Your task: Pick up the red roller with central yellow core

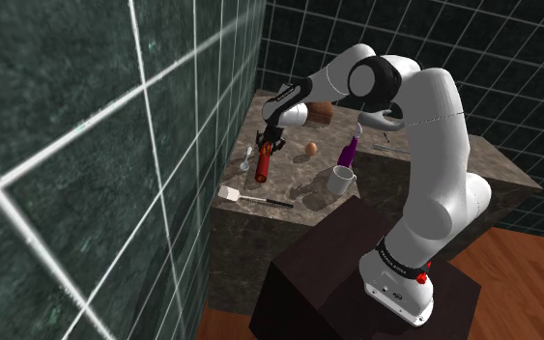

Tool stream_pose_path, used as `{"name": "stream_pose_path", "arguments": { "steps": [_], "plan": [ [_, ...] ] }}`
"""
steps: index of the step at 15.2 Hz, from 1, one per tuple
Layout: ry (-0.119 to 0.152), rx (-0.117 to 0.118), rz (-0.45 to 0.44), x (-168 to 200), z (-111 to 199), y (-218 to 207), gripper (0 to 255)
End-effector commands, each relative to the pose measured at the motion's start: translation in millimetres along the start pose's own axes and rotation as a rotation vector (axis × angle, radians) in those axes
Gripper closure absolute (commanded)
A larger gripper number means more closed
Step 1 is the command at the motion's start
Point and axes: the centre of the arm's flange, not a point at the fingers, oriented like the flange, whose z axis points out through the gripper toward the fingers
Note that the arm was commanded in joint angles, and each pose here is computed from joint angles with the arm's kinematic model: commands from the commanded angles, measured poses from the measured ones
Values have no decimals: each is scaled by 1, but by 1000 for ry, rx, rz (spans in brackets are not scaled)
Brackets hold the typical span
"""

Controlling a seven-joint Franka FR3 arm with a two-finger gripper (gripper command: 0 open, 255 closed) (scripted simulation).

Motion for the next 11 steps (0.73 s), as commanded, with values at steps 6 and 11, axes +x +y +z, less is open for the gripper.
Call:
{"name": "stream_pose_path", "arguments": {
  "steps": [6, 11],
  "plan": [
    [0, 0, 0, 1, -34, -5, 255],
    [0, 0, 0, 2, -60, -9, 255]
  ]
}}
